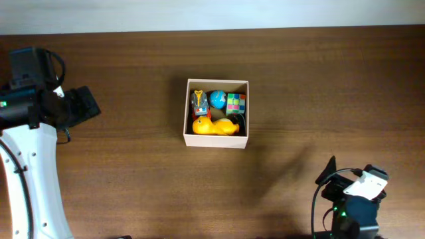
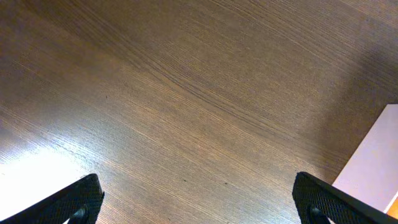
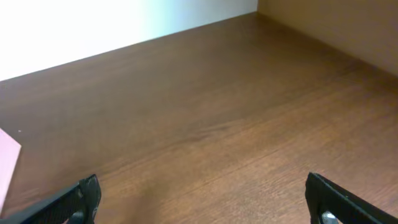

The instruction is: Pack container

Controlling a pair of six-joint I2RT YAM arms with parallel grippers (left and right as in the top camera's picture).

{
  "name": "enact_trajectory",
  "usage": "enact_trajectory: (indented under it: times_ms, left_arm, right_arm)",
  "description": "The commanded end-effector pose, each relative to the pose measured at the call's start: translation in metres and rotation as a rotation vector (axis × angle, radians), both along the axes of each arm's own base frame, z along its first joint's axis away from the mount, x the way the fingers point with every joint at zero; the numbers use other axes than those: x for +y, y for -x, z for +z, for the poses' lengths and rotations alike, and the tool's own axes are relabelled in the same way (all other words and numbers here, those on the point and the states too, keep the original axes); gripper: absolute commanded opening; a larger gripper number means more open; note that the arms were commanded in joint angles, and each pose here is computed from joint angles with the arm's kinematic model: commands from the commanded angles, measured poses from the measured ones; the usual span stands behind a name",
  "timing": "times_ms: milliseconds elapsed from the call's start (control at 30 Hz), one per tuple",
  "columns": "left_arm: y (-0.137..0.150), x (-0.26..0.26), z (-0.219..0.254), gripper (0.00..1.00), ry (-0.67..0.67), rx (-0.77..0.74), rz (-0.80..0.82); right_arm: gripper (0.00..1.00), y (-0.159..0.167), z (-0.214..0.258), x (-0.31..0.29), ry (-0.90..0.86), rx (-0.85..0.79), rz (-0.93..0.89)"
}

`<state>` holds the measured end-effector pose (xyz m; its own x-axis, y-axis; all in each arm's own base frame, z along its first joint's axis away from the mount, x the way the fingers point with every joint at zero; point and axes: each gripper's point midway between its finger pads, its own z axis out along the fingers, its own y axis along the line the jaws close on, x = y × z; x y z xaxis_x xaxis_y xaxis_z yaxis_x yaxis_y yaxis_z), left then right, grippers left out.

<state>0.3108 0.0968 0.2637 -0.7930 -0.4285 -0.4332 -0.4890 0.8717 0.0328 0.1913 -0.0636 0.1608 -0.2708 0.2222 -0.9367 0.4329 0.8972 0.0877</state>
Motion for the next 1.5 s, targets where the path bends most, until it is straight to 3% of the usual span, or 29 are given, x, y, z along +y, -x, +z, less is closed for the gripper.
enact_trajectory:
  times_ms: [0,467,1467]
  left_arm:
    - [0.0,0.001,0.003,0.99,-0.006,-0.007,-0.011]
    - [0.0,0.001,0.003,0.99,-0.005,-0.007,-0.011]
    - [0.0,0.001,0.003,0.99,-0.006,-0.007,-0.012]
  right_arm:
    - [0.99,-0.001,-0.02,0.0,-0.007,0.025,-0.002]
    - [0.99,-0.002,-0.056,0.001,-0.01,0.108,0.004]
    - [0.99,-0.003,-0.057,0.002,-0.014,0.11,0.011]
